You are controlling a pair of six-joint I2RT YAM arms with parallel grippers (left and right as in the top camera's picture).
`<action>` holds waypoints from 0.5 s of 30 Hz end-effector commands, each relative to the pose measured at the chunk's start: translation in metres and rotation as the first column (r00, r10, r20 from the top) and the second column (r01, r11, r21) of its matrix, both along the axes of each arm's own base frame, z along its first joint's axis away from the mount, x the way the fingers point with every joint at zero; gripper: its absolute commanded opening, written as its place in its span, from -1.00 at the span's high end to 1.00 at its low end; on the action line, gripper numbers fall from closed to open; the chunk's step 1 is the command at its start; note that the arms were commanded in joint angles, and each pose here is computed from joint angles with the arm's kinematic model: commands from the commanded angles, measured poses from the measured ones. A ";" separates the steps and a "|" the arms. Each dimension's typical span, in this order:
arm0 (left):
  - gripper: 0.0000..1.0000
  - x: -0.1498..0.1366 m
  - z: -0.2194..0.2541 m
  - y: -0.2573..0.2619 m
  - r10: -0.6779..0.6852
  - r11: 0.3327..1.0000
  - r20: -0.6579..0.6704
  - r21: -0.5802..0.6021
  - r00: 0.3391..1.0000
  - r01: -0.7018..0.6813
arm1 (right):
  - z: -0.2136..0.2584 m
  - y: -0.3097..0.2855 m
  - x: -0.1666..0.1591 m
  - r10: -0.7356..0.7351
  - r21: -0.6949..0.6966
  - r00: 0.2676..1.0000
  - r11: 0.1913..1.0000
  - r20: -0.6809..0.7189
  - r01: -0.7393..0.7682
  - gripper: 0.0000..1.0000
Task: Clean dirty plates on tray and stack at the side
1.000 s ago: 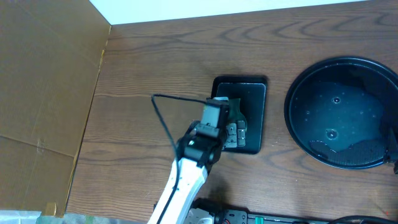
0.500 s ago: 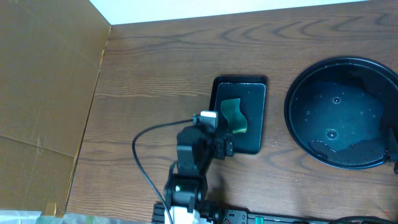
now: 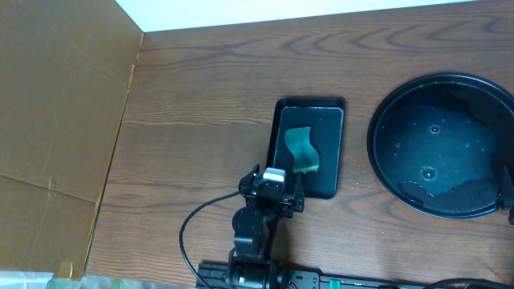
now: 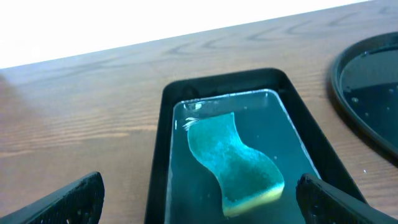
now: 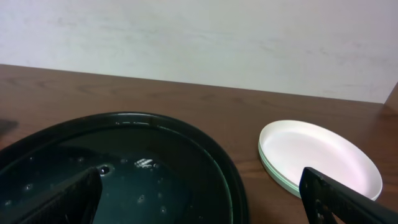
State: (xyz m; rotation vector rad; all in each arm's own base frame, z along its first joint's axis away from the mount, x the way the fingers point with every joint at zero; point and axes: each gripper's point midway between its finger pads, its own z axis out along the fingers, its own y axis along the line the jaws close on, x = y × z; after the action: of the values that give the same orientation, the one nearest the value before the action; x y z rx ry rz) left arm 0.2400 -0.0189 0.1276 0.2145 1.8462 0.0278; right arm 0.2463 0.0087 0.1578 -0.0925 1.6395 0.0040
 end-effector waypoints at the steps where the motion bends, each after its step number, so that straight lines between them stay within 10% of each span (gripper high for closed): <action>1: -0.97 0.001 0.005 -0.001 -0.011 1.000 0.056 0.016 0.998 0.010 | 0.000 0.004 -0.001 0.019 -0.009 1.000 1.000 0.003 -0.019 -0.99; 15: -0.97 0.004 0.012 0.023 0.120 0.991 0.139 -0.076 0.983 -0.110 | 0.000 0.004 -0.001 0.019 -0.009 1.000 1.000 0.003 -0.019 -0.98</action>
State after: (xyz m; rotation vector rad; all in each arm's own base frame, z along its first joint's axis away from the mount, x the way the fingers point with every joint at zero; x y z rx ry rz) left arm 0.2441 -0.0028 0.1545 0.1156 1.6775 0.0665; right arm 0.2463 0.0087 0.1578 -0.0925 1.6395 0.0040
